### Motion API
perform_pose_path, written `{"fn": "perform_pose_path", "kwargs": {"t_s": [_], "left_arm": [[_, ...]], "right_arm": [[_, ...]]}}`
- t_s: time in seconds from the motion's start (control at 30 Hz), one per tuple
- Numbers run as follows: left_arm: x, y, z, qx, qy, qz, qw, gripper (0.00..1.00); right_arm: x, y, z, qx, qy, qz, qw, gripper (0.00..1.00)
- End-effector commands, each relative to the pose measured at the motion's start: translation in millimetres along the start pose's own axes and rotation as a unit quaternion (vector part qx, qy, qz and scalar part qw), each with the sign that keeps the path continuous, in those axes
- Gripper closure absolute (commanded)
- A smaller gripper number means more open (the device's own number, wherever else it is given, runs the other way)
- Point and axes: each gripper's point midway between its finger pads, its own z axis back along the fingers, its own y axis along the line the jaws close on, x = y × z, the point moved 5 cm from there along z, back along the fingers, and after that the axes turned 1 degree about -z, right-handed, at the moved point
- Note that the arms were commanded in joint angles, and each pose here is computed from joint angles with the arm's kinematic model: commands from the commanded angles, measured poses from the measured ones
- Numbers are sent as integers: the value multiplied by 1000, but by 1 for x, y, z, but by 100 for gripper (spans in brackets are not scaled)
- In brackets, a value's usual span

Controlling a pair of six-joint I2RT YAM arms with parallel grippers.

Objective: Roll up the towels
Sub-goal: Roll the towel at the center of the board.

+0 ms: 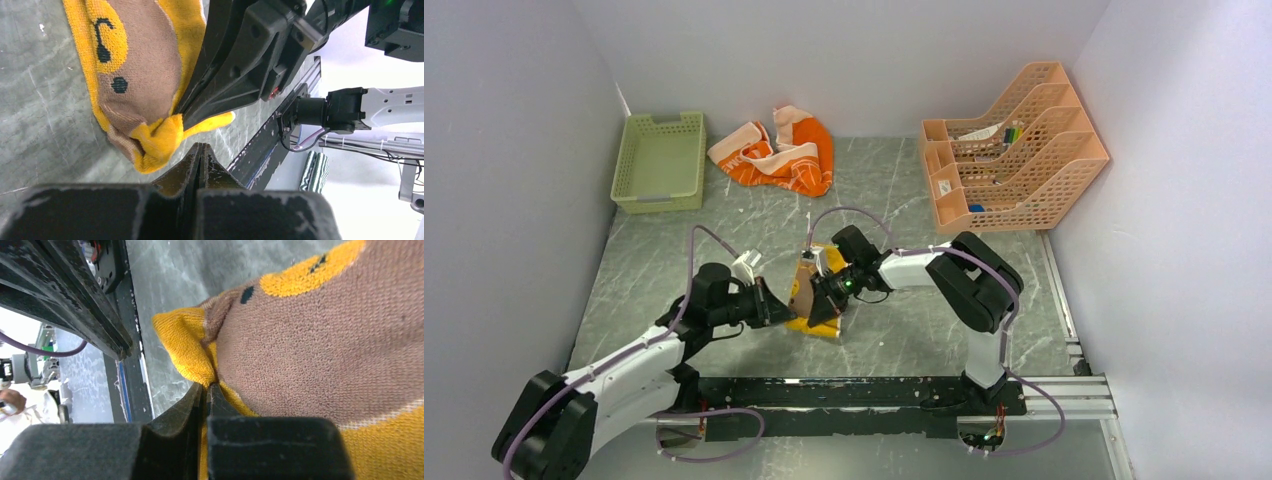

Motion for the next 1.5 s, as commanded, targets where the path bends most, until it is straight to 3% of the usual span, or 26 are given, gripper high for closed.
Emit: {"fn": "perform_pose_path", "kwargs": {"t_s": [0.0,0.33,0.5,0.53,0.63,0.67,0.7,0.8,0.87,0.93,0.97,1.0,1.07,1.13,1.3,1.47], "left_arm": [[7,0,-7,-2,-19,-10,1000,92],[-4,23,-26,25,12,-8,1000,93],[-4,44,-32,84,10,-13,996,93],[-3,47,-33,93,10,-15,996,93],[2,50,-37,110,12,-22,994,93],[4,50,-38,114,12,-25,993,93],[6,51,-39,120,12,-28,992,93],[9,53,-40,132,14,-37,990,93],[10,56,-41,140,17,-43,989,93],[11,59,-43,149,24,-46,987,93],[12,59,-44,152,27,-49,987,93],[12,61,-45,154,32,-50,986,93],[11,62,-48,156,42,-52,986,93],[11,63,-51,153,53,-51,985,93],[11,64,-55,154,61,-47,985,93],[11,64,-54,158,63,-49,984,93]], "right_arm": [[-7,2,-1,16,17,-24,999,100],[-8,-14,5,-17,9,-37,999,100],[10,-14,16,-73,-22,-2,997,100],[17,-10,22,-89,-36,16,995,96],[40,16,46,-140,-105,104,979,39],[45,23,55,-171,-137,128,967,9],[49,31,64,-192,-171,150,955,1],[45,38,80,-212,-273,144,927,0],[39,38,80,-199,-298,151,921,0],[40,36,76,-190,-274,179,926,3],[45,41,72,-196,-260,205,923,11],[42,48,66,-218,-248,244,912,14],[30,66,58,-279,-234,343,866,14],[19,73,57,-305,-224,387,841,14],[-2,75,46,-283,-200,448,824,15],[-19,58,22,-260,-100,475,835,18]]}}
